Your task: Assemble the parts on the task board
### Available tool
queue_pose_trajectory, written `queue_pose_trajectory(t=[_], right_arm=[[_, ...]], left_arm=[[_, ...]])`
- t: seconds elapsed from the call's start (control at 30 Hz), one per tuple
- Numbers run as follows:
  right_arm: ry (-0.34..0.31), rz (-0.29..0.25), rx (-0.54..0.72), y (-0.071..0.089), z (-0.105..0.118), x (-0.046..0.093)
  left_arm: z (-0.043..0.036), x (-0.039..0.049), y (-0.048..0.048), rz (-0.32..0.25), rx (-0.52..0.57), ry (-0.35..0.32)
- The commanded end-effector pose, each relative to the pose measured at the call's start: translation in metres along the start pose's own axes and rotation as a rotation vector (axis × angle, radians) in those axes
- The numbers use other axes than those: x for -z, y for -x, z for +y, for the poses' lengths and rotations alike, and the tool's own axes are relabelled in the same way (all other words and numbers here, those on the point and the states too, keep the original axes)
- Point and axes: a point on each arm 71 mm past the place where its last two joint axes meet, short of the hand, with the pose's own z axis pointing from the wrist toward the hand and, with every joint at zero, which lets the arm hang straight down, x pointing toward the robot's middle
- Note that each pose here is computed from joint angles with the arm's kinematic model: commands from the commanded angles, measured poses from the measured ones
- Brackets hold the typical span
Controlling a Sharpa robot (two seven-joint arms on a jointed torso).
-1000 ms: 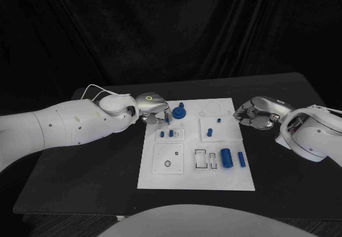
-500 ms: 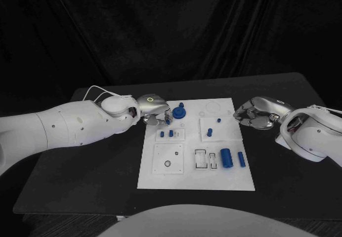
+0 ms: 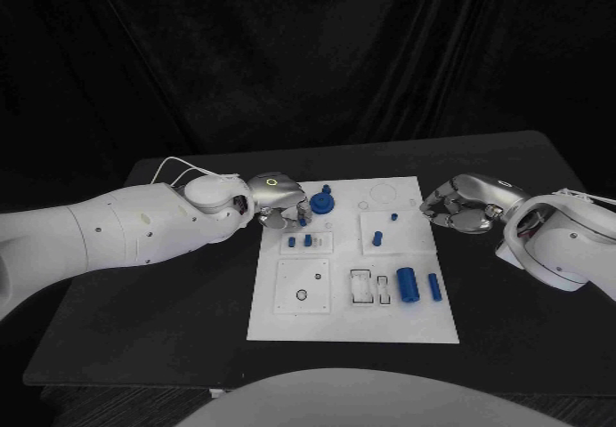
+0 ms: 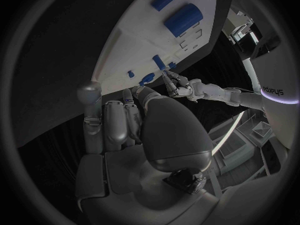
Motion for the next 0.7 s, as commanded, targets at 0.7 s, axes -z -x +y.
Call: queue_pose_trajectory(t=[0.7], right_arm=[[-0.016, 0.012, -0.002, -0.0032, -0.0008, -0.0004]], left_arm=[[-0.0003, -0.0011, -0.0084, 0.062, 0.019, 0.028]])
